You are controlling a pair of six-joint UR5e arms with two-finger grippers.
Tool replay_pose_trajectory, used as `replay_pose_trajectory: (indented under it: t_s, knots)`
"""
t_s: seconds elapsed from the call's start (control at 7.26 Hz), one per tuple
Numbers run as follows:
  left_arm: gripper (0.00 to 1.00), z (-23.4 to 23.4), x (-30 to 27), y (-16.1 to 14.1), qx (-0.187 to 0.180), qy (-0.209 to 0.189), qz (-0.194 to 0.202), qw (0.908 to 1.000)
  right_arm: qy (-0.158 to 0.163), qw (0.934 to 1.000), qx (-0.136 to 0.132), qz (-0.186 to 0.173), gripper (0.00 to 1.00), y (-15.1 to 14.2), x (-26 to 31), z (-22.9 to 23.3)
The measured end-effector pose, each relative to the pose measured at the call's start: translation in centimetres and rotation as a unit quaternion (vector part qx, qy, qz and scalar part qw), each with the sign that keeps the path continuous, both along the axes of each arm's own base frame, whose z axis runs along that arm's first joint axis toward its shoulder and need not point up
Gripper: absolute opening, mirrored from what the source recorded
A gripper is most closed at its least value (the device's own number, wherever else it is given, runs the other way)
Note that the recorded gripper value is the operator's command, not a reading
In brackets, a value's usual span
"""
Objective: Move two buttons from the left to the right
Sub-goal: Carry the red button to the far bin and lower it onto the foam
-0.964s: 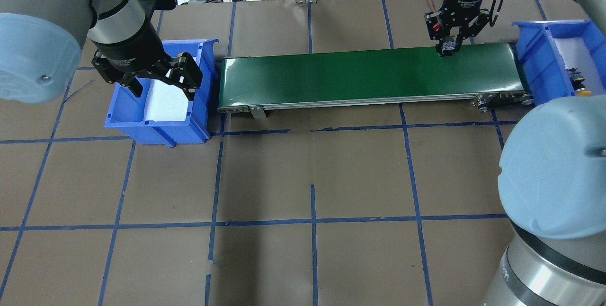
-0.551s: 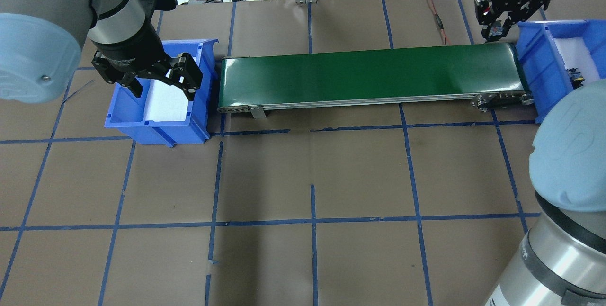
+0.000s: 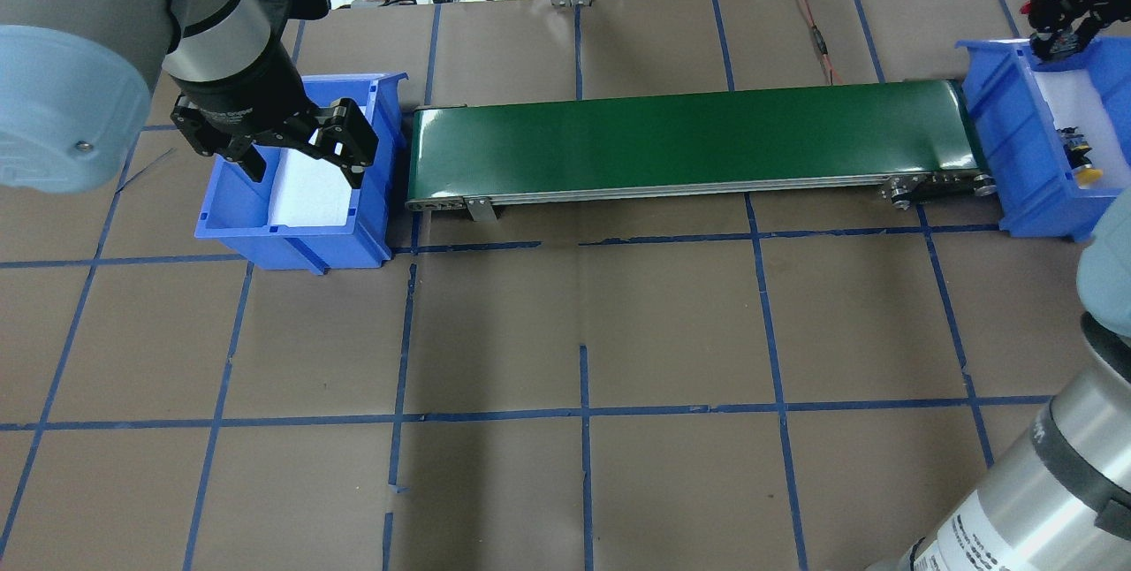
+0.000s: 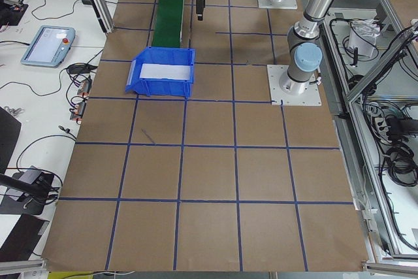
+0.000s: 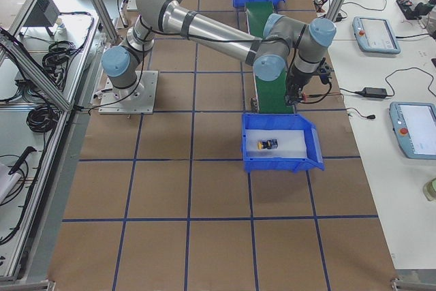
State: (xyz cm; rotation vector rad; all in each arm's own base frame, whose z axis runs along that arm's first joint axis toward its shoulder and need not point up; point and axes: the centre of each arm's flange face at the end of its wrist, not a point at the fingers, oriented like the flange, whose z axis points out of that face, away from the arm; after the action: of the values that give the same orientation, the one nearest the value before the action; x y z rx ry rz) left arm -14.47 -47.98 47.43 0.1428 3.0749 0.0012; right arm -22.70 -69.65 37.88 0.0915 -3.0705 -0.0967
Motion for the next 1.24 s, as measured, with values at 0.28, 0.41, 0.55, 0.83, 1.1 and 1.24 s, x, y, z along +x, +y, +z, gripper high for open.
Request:
replay_pose_trajectory:
  t_s: [0.28,0.41,0.55,0.83,1.1,1.24]
  knots:
    - [1.00,0.0,0.0,0.0,0.000,0.000,0.000,1.0000,0.006,0.9998,-0.002,0.020,0.14,1.6,-5.2,0.0]
    - [1.00,0.0,0.0,0.0,0.000,0.000,0.000,1.0000,0.021,0.9994,-0.007,0.027,0.15,1.8,-6.7,-0.1]
    - [1.00,0.0,0.0,0.0,0.001,0.000,0.000,1.0000,0.032,0.9990,-0.013,0.028,0.15,1.9,-7.9,-0.2]
    - [1.00,0.0,0.0,0.1,0.002,0.000,0.000,1.0000,0.023,0.9995,0.000,0.023,0.24,1.2,-9.2,-4.0]
    - [1.00,0.0,0.0,0.1,0.003,0.000,0.000,1.0000,0.012,0.9997,0.010,0.019,0.24,0.4,-8.9,-6.7]
    - [1.00,-0.1,0.0,0.1,0.004,0.000,0.000,1.0000,0.009,0.9997,0.013,0.019,0.26,-0.2,-8.3,-7.8]
